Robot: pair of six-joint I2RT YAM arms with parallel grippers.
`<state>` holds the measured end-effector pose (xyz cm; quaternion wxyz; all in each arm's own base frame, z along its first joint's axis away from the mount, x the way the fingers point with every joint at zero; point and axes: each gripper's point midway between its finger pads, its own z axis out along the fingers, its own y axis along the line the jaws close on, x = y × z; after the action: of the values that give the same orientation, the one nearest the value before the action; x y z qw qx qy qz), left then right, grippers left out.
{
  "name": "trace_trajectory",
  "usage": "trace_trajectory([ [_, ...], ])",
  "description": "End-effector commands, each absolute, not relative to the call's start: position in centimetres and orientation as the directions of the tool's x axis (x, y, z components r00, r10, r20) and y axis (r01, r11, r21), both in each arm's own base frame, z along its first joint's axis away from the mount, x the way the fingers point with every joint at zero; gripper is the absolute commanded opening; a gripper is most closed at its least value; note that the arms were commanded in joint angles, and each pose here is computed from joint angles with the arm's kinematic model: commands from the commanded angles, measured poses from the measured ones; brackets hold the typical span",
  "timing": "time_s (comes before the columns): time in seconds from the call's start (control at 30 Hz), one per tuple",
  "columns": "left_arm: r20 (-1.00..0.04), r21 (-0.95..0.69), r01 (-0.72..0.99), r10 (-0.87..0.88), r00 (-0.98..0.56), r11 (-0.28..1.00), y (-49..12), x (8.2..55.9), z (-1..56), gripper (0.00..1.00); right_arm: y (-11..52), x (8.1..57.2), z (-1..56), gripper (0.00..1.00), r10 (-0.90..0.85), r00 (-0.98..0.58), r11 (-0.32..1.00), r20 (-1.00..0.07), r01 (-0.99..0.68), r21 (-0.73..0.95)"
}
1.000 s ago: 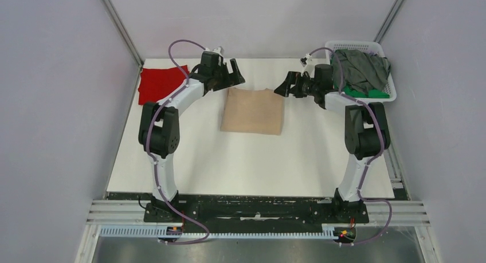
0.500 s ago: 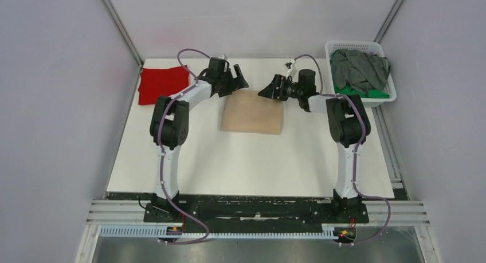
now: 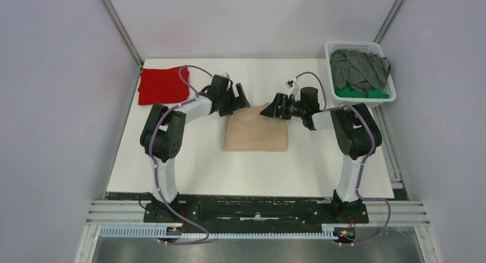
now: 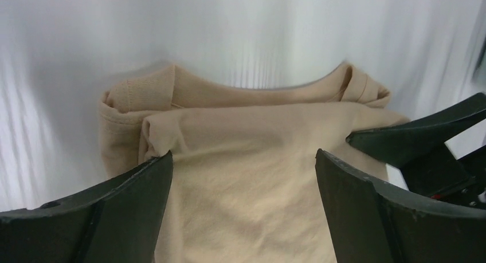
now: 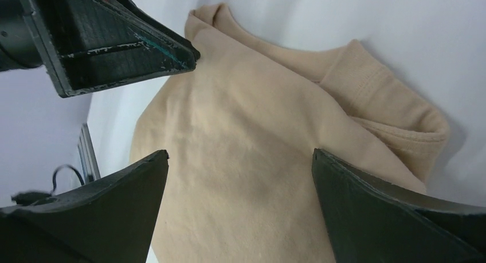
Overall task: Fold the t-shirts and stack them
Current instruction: Put the neatly folded tshirt into the corner of the board with the left arm
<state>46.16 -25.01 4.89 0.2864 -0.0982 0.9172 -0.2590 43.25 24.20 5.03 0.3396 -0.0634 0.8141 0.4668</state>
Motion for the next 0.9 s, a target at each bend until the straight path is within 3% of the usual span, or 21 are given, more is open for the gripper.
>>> trace_trajectory([
  [0.0, -0.389, -0.404, -0.048, -0.219, -0.895, 0.914, -24.9, 36.8, 3.0, 1.00, 21.2, 35.4, 1.3, 0.98, 0.118, -0.837, 0.670, -0.535, -0.330, 0.665],
  [0.17, -0.443, -0.304, -0.011, -0.151, -0.884, 0.953, -24.4, 30.8, 4.8, 1.00, 19.2, 29.9, 1.9, 0.98, 0.051, -0.834, 0.715, -0.550, -0.354, 0.603],
  [0.33, -0.544, -0.336, 0.018, -0.178, -0.820, 0.942, -24.2, 29.9, 9.3, 1.00, 19.1, 30.6, 6.9, 0.98, 0.065, -0.732, 0.705, -0.678, -0.447, 0.550],
  [0.47, -0.549, -0.362, 0.012, -0.202, -0.811, 0.932, -23.8, 28.6, 10.0, 1.00, 19.4, 32.0, 11.8, 0.98, 0.111, -0.647, 0.688, -0.754, -0.498, 0.528],
  [0.73, -0.532, -0.369, 0.001, -0.211, -0.820, 0.929, -24.0, 28.5, 7.7, 1.00, 15.2, 31.9, 14.1, 0.98, 0.251, -0.555, 0.790, -0.793, -0.357, 0.499],
  [0.87, -0.512, -0.365, 0.012, -0.190, -0.838, 0.931, -25.0, 29.2, 5.9, 1.00, 12.2, 31.3, 13.9, 0.98, 0.233, -0.516, 0.867, -0.824, -0.274, 0.417],
])
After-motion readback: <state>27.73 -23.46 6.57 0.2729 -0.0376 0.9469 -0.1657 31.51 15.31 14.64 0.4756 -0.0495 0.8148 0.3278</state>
